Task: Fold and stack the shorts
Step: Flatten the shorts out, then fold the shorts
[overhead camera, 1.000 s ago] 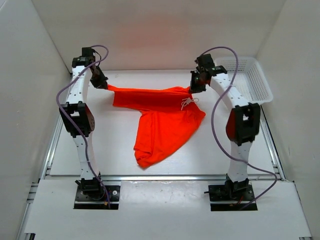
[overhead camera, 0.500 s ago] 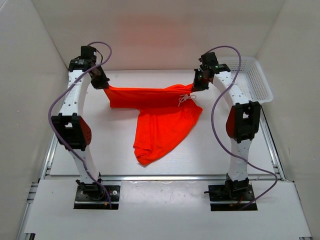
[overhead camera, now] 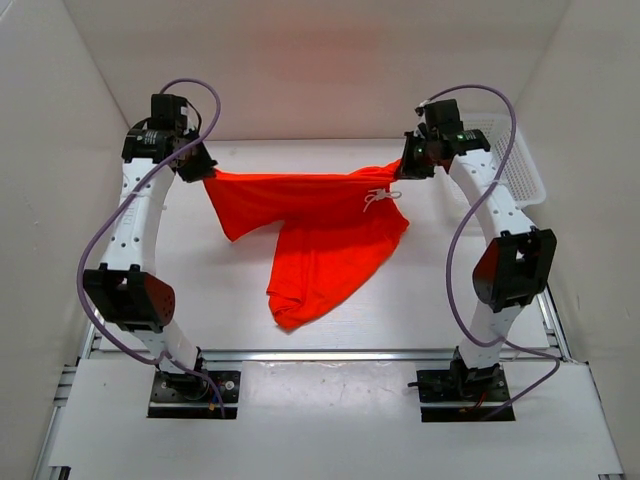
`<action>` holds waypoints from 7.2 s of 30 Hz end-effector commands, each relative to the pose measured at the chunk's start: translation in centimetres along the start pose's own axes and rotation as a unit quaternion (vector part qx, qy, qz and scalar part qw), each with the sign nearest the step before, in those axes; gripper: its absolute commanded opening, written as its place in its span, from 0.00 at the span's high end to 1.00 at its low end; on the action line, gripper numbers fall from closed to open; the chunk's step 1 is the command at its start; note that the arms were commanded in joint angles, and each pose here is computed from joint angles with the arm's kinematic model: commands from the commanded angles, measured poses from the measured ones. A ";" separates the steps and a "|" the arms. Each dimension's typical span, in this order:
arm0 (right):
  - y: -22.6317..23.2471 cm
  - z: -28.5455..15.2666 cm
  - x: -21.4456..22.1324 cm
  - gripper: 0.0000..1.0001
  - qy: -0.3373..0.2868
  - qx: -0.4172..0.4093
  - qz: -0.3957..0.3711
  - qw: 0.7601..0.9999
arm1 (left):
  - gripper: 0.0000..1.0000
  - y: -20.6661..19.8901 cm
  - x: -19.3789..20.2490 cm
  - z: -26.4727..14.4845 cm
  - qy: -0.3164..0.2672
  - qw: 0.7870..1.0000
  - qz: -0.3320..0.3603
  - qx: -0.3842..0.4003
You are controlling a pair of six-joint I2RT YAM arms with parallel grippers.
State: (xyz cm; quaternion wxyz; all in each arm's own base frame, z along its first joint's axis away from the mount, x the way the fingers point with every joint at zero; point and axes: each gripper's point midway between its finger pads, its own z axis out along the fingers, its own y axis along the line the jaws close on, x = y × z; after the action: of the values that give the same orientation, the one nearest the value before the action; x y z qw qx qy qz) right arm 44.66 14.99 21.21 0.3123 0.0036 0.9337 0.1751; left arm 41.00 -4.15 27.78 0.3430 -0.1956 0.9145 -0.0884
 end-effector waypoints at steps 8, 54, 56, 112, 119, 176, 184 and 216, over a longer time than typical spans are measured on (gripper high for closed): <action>-0.9 4.5 -8.1 1.00 -0.060 0.002 0.003 0.998 | 0.89 1.6 -7.4 4.2 -0.053 0.998 -0.016 -0.038; -3.4 -2.8 15.4 0.49 0.066 -0.036 0.056 0.996 | 0.64 1.3 32.0 9.5 0.317 0.940 0.114 -0.055; -3.4 -2.8 15.4 0.49 0.066 -0.036 0.056 0.996 | 0.66 0.9 31.5 9.8 0.310 0.942 0.115 -0.055; 0.7 5.9 15.5 0.27 0.146 -0.110 0.108 0.977 | 0.26 5.3 24.6 4.6 0.240 0.967 -0.026 -0.088; -0.5 10.1 14.9 0.50 0.149 -0.064 0.133 0.978 | 0.33 5.5 25.1 4.3 0.238 0.966 -0.019 -0.096; -8.6 -1.1 27.4 1.00 0.102 0.134 0.173 0.970 | 0.53 7.4 36.4 1.4 0.297 0.941 -0.109 -0.116; -8.7 -2.0 27.4 1.00 0.100 0.137 0.163 0.972 | 0.90 9.2 36.3 1.8 0.287 0.938 -0.093 -0.168; -8.9 -3.5 27.9 1.00 0.098 0.140 0.154 0.973 | 0.38 8.8 36.9 1.9 0.288 0.942 -0.105 -0.137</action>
State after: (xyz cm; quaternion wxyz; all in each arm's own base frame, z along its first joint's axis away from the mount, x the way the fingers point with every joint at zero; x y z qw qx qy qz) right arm 21.47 9.02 4.93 0.1900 0.1762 0.9610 0.0960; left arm 13.26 -10.99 2.52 0.0167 -0.3043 0.9515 -0.0417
